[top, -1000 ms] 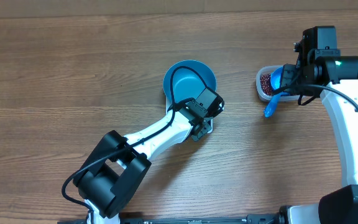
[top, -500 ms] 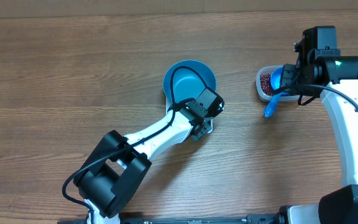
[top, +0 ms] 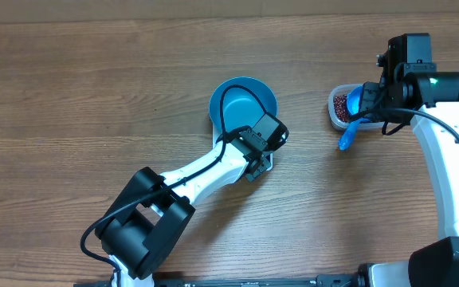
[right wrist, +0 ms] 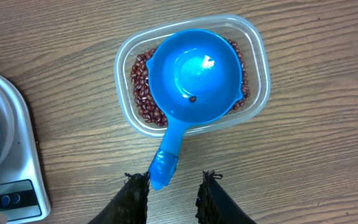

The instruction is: Scoop item into bowl and weigh 150g on scale

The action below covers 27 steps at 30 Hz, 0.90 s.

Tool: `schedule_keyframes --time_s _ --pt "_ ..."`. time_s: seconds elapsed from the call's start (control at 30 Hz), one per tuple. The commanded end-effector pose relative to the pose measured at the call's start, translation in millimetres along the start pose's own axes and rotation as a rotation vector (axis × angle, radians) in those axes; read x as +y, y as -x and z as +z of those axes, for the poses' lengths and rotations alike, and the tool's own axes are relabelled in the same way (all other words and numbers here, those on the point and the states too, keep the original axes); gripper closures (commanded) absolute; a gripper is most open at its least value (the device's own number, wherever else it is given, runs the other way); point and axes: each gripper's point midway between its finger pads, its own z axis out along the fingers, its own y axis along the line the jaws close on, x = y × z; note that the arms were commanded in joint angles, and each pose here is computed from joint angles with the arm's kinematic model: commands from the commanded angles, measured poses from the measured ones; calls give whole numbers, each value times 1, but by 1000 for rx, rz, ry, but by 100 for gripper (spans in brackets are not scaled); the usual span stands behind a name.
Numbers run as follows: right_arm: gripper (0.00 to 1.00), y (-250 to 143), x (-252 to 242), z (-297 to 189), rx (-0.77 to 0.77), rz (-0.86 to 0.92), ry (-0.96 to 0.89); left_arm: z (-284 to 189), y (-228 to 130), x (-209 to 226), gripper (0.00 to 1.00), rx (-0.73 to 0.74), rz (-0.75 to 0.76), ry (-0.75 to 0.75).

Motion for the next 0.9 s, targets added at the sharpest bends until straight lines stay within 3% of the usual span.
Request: schedule_keyframes --time_s 0.0,0.13,0.23,0.37,0.57,0.73,0.87 --pt "72 1 -1 -1 -6 5 -4 -3 4 -8 96 21 -10 -23" --pt "67 1 -1 -1 -6 5 -4 -37 25 -5 96 -33 -15 -50" --pt "66 1 -1 -1 -6 5 -4 -76 39 -14 96 -91 -19 -150" --pt "66 1 -1 -1 -7 5 -4 -113 50 -6 96 -159 -54 -152" --pt "60 2 -1 -1 -9 5 -3 -158 62 38 96 -275 -291 -116" --pt "58 0 0 -1 0 5 7 -134 19 49 96 -81 -405 -119" --pt "57 2 1 -1 -8 5 8 -108 -11 34 96 79 -386 -162"
